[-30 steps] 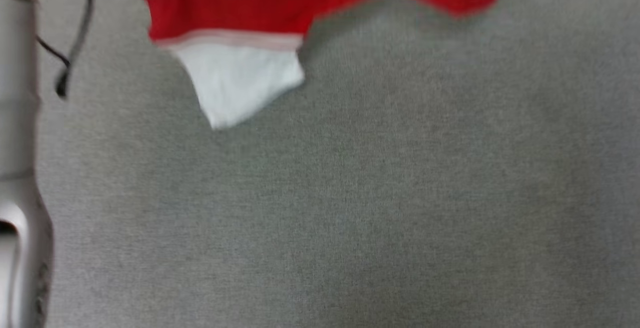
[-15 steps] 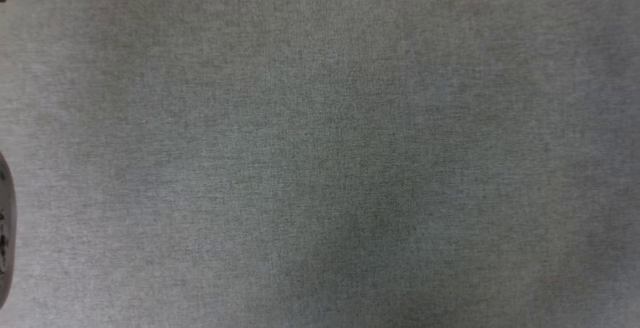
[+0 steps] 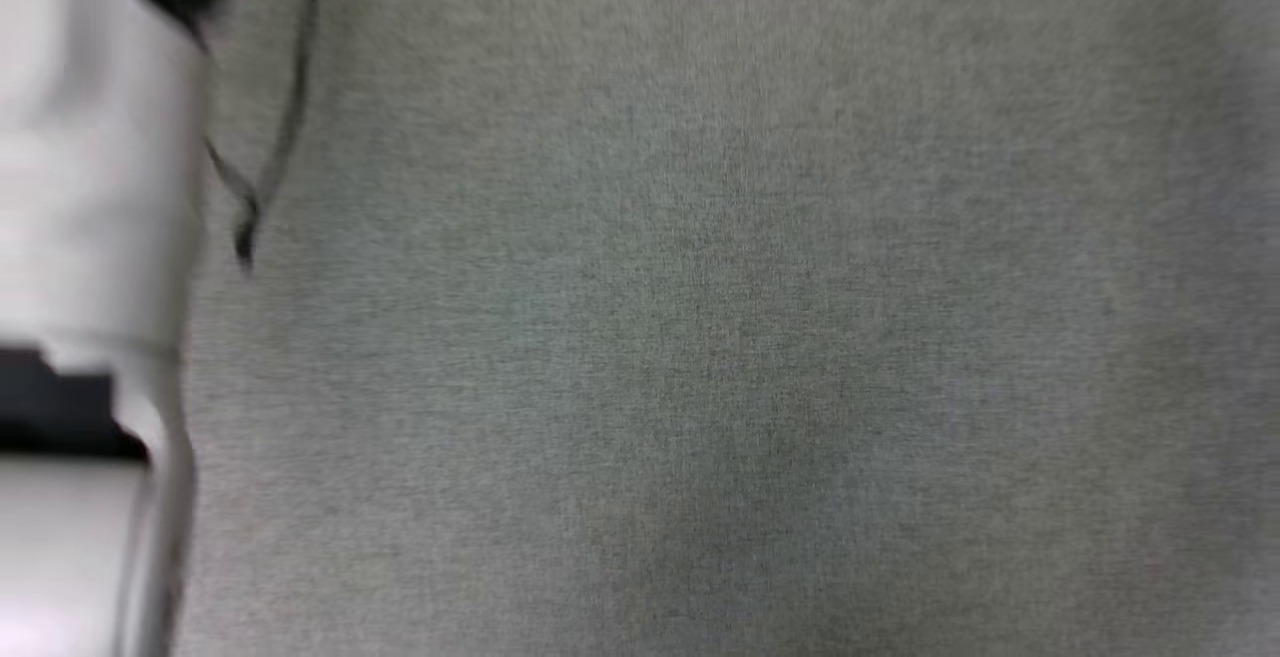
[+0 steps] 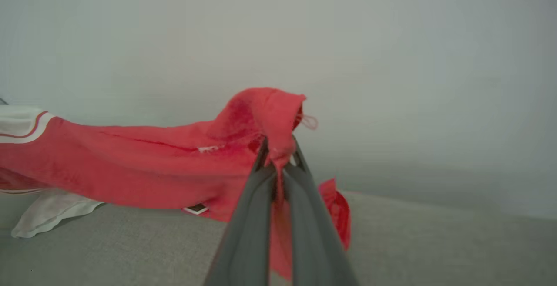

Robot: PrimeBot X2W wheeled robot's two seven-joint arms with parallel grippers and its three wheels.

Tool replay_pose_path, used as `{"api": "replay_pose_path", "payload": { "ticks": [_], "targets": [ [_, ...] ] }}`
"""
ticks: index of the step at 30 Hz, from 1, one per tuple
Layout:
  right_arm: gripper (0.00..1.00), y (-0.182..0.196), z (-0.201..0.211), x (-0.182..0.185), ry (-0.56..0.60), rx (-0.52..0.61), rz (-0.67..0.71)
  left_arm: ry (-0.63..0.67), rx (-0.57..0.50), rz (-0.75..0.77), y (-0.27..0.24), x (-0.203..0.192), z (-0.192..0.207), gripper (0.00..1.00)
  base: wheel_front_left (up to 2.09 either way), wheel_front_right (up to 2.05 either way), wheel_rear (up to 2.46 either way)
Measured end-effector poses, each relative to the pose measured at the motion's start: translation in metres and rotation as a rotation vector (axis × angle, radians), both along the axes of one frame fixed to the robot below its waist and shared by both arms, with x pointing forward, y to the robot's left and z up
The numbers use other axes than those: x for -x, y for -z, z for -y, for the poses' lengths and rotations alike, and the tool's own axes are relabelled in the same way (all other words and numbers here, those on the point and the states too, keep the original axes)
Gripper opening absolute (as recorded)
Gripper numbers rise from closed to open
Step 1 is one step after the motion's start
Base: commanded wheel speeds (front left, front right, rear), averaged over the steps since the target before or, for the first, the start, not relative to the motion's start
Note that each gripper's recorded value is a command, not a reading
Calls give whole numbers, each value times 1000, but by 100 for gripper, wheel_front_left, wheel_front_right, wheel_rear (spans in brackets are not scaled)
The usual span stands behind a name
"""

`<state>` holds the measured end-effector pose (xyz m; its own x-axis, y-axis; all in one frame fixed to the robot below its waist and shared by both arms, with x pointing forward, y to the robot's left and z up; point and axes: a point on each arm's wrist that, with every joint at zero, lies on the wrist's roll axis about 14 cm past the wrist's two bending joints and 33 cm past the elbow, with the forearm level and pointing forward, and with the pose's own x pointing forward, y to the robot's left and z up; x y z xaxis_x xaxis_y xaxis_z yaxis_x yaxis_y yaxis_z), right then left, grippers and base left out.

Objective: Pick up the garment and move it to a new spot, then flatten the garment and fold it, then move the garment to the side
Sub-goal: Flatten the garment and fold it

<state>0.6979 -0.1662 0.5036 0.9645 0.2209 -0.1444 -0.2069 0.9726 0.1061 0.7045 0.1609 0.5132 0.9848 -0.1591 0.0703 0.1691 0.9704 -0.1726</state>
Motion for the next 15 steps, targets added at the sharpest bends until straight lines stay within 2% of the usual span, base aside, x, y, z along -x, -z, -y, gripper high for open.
{"api": "replay_pose_path", "payload": {
  "ticks": [8,15],
  "targets": [
    [0,34,3,82,-16,-25,-117,-54,72,-166,50,90,-23,0,0,0,0],
    [0,50,4,166,-46,-39,-175,-100,98,-202,59,175,-40,0,0,0,0]
  ]
}}
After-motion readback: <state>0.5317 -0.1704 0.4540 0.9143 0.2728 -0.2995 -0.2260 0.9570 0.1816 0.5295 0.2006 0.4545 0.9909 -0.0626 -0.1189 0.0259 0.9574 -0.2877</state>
